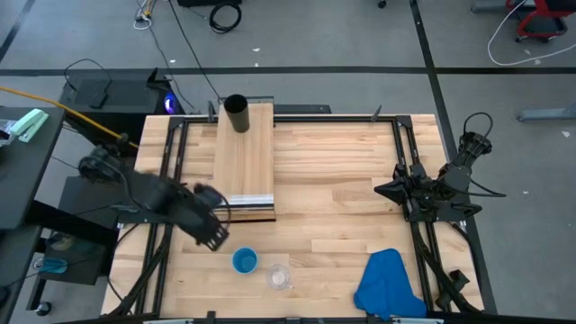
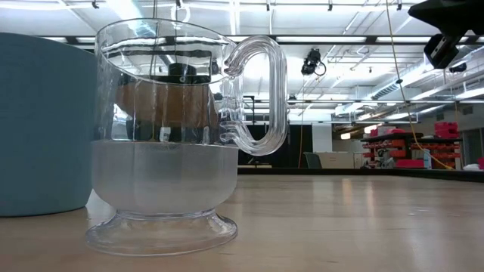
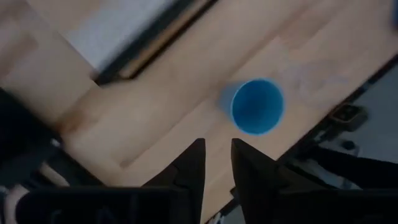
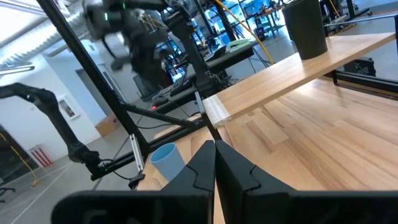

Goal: Stack small to large cups/mugs on shelf
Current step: Put the blue cup on the shelf

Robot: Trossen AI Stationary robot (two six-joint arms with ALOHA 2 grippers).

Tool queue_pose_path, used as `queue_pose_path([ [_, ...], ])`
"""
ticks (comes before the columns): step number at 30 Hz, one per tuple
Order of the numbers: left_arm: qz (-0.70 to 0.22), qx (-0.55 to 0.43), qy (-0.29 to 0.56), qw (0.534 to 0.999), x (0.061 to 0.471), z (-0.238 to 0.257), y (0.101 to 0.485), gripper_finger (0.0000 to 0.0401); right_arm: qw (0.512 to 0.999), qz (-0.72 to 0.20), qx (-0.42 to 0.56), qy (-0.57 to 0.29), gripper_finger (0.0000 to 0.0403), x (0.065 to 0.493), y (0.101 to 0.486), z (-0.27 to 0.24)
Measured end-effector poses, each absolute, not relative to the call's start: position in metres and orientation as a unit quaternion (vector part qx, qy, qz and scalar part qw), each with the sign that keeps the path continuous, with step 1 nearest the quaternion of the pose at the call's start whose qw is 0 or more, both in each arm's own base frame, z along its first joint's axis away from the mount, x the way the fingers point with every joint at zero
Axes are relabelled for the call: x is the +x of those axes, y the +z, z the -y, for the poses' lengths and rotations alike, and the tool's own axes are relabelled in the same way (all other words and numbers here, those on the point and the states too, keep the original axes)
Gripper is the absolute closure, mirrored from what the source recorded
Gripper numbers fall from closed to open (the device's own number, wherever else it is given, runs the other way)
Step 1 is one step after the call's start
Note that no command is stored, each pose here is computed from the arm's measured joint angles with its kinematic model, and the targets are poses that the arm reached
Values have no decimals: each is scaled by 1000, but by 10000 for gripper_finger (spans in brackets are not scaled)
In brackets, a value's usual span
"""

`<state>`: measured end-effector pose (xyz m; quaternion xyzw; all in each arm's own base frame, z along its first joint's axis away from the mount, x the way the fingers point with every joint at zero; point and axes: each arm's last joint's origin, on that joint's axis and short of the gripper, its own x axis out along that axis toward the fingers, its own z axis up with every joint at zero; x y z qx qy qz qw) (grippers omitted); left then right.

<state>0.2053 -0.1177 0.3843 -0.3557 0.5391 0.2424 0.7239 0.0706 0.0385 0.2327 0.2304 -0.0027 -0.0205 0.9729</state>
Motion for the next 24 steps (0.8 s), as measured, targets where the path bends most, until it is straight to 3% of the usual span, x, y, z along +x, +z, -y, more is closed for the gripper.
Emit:
queue_pose_path([
  [3,-550,-369,231,713,216,133,357,311,973,3,230,-20,386,71,233,-39],
  [10,-510,-411,159,739,241,158,318,314,973,3,230,-21,386,71,233,-39],
  [24,-504,-430,221,716,240,154,284,330,973,3,230,-21,386,71,233,-38],
])
